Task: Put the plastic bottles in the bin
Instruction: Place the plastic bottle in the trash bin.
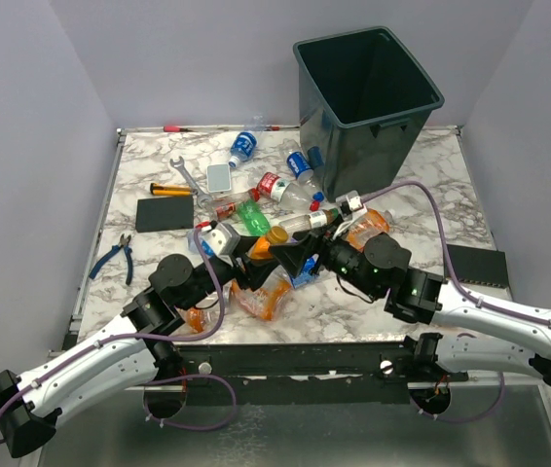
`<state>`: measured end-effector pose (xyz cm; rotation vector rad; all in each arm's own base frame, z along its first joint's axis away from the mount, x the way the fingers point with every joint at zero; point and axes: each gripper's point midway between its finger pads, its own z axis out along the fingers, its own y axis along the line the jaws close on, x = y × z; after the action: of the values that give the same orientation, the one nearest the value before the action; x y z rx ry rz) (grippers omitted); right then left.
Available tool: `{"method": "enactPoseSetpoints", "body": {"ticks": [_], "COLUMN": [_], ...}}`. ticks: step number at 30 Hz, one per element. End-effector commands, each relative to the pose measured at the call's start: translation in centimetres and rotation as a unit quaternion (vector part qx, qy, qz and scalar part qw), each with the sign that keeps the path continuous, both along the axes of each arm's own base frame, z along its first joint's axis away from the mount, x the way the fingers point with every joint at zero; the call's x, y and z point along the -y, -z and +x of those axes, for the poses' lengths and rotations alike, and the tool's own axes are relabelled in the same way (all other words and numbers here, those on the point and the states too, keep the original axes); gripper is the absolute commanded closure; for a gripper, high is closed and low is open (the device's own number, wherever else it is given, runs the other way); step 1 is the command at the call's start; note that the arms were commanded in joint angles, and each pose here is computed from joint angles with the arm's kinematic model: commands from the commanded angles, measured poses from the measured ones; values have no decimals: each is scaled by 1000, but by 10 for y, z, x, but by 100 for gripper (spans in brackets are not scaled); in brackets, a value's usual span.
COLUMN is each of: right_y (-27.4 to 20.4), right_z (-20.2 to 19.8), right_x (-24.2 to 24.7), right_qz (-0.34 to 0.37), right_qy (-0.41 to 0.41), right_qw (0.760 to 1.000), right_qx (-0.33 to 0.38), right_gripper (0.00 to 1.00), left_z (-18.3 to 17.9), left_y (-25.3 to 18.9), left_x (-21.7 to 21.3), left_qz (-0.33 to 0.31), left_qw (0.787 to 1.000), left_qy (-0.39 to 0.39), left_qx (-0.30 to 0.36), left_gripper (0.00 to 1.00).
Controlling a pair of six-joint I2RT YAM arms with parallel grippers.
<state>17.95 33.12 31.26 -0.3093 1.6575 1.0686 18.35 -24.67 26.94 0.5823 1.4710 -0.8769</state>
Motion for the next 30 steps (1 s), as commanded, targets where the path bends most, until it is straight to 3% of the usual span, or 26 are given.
{"method": "enactPoseSetpoints", "body": {"ticks": [1,8,14,20,22,24,26,30], "right_y": [-11,-13,-1,2,0,0,-2,-34], "right_z": [16,17,15,12,11,10,10,16], "right_x": [4,-18,-28,-26,-27,-27,-25,-4], "right_qz": [51,64,58,64,64,63,64,45], "right_qy": [56,38,28,24,18,16,18,48], "right_qw": [997,997,996,995,995,995,995,998], "right_qx": [-17,-35,-65,-71,-69,-69,-69,-19], "right_gripper": [18,35,39,69,82,99,99,99], "left_z": [-7,-8,-9,-9,-9,-8,-7,0], "left_y": [-4,-3,-5,-5,-5,-5,-6,-9], "left_x": [4,5,3,3,3,2,0,-9], "left_qz": [-14,-14,-19,-21,-19,-19,-20,-29], "left_qw": [1000,999,999,999,999,999,1000,999], "left_qy": [22,29,26,27,26,22,17,-17], "left_qx": [12,14,19,19,17,16,16,15], "left_gripper": [73,73,73,71,55,24,2,1]}}
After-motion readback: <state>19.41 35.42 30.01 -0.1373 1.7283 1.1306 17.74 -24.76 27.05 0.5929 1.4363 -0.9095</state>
